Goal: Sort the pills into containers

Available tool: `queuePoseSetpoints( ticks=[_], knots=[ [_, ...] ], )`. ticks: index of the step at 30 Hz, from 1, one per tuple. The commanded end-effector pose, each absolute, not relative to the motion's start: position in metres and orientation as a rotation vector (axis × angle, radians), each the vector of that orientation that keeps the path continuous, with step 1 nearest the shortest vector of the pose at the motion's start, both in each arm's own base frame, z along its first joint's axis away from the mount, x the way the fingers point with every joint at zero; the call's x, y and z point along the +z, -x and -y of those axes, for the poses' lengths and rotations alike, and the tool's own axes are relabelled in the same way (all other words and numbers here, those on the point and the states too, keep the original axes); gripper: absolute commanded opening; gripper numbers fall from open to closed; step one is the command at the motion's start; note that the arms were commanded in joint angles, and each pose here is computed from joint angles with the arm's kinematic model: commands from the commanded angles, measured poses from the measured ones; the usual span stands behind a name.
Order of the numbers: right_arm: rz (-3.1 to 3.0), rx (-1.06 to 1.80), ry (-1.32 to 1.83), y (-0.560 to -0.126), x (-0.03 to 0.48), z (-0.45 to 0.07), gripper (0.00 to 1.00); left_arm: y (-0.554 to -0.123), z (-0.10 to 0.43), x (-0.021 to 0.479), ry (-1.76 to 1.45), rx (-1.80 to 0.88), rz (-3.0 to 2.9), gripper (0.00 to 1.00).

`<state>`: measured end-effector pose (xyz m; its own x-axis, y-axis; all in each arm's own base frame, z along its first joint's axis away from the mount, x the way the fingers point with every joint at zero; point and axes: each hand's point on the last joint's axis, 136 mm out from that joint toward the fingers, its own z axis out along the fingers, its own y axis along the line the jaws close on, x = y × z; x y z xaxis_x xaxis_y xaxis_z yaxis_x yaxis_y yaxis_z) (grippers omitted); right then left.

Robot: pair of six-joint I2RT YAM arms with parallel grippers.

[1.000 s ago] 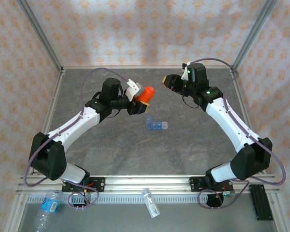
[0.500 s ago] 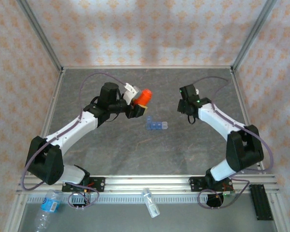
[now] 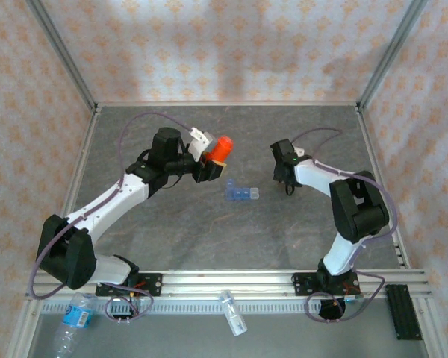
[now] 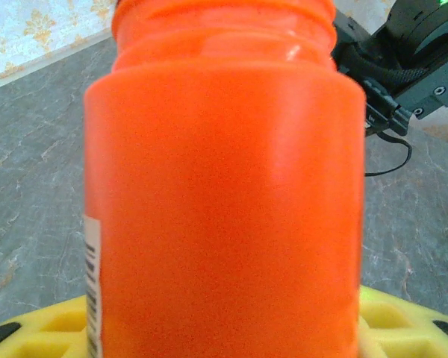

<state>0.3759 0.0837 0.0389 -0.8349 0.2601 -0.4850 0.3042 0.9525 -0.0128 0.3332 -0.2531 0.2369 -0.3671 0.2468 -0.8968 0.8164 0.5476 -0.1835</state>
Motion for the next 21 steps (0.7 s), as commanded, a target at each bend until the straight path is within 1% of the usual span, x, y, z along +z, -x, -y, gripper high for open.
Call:
queuePoseSetpoints(
  ticks=[1, 4, 7, 13, 17, 19, 21],
  knots=[
    [-2.599, -0.123, -0.458, -0.376, 0.033, -0.08, 0.57, -0.334, 0.252, 0.246, -0.863, -0.791, -1.848, 0.0],
    [-2.6, -0.103, -0.463, -0.374, 0.036, -0.081, 0.73, -0.333, 0.252, 0.246, -0.869, -0.787, -1.855, 0.0],
    [-2.584, -0.069, -0.465, -0.374, 0.052, -0.082, 0.77, -0.331, 0.251, 0.243, -0.871, -0.785, -1.864, 0.0],
    [-2.552, 0.045, -0.403, -0.371, 0.1, -0.093, 0.78, -0.325, 0.248, 0.235, -0.876, -0.788, -1.888, 0.0],
    [-2.521, 0.045, -0.357, -0.368, 0.128, -0.091, 0.9, -0.323, 0.246, 0.232, -0.867, -0.788, -1.899, 0.0],
    [-2.481, 0.024, -0.356, -0.369, 0.144, -0.085, 1.0, -0.322, 0.246, 0.233, -0.865, -0.786, -1.897, 0.0],
    [-2.43, 0.01, -0.356, -0.37, 0.159, -0.081, 1.0, -0.322, 0.245, 0.235, -0.866, -0.78, -1.895, 0.0]
  ],
)
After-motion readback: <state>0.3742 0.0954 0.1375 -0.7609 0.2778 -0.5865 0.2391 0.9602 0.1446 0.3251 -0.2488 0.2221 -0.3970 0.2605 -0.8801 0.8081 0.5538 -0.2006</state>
